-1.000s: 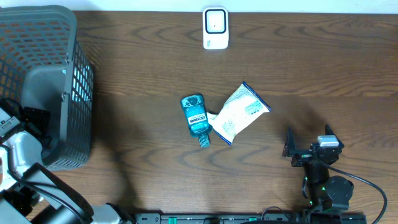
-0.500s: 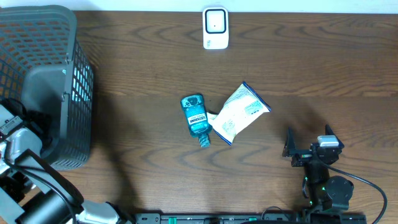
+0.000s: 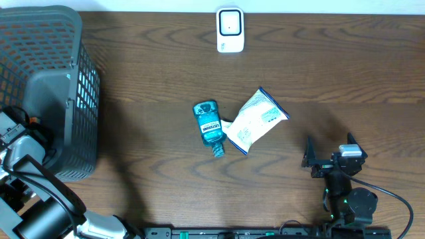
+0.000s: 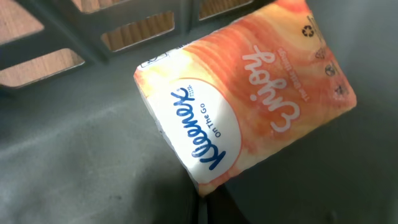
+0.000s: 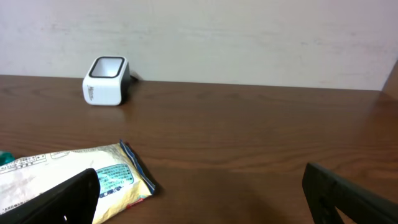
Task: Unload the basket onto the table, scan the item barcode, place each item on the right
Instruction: 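Reach into the basket and grasp the orange Kleenex tissue pack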
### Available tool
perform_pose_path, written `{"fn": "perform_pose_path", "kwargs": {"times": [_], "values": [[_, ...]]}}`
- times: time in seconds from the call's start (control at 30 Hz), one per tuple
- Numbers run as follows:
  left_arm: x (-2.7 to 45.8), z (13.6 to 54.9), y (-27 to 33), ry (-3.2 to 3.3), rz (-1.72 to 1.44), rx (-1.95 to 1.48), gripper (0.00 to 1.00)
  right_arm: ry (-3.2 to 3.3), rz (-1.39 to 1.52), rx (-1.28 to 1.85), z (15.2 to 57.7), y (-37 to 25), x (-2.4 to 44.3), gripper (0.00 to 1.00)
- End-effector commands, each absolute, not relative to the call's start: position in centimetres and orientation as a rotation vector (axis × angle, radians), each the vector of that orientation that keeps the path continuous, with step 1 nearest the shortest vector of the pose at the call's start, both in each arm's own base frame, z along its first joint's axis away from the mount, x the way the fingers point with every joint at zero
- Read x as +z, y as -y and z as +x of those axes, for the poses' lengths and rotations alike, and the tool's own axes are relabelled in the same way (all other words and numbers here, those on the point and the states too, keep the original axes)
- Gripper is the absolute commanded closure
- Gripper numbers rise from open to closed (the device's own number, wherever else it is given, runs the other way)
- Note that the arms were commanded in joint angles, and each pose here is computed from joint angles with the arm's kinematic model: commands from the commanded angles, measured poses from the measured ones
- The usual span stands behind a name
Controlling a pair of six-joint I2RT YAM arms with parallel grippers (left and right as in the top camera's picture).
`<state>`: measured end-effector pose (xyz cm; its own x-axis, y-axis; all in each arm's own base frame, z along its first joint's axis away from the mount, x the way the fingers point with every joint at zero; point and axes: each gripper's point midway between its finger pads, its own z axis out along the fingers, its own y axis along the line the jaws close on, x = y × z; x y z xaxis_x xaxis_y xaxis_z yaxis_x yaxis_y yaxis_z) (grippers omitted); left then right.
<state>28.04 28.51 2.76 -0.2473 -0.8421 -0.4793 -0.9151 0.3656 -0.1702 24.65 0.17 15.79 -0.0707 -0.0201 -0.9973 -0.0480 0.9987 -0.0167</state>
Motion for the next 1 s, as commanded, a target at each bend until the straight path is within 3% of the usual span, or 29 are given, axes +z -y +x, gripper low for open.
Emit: {"fn": "perform_pose_path", "kwargs": {"times": [0.0, 0.1, 0.13, 0.17, 0.2, 0.43, 0.7, 0.97], "values": [[3.2, 28.0, -28.6, -2.176, -1.466, 0.212, 0.93, -1.646, -0.046, 0.028, 24.7, -0.2, 15.7, 0.01], [4.5, 28.1, -28.7, -2.149, -1.450, 0.217, 0.92, -1.646, -0.046, 0.028, 24.7, -0.2, 15.7, 0.01], [5.1, 28.2, -28.8, -2.138, -1.443, 0.219, 0.69, -1.646, -0.046, 0.028, 24.7, -0.2, 15.7, 0.01], [5.6, 28.3, -28.8, -2.126, -1.435, 0.222, 0.29, -1.646, -0.046, 0.028, 24.7, -0.2, 15.7, 0.01], [6.7, 28.4, -28.9, -2.101, -1.421, 0.227, 0.02, -1.646, -0.046, 0.028, 24.7, -0.2, 15.7, 0.01], [9.8, 29.0, -29.6, -2.015, -1.370, 0.246, 0.02, -1.646, -0.046, 0.028, 24.7, -0.2, 15.7, 0.01], [9.6, 29.8, -30.4, -1.938, -1.410, 0.224, 0.02, -1.646, -0.046, 0.028, 24.7, -0.2, 15.7, 0.01], [7.1, 29.3, -31.8, -1.748, -1.673, 0.204, 0.02, -1.646, -0.046, 0.028, 24.7, -0.2, 15.7, 0.01]]}}
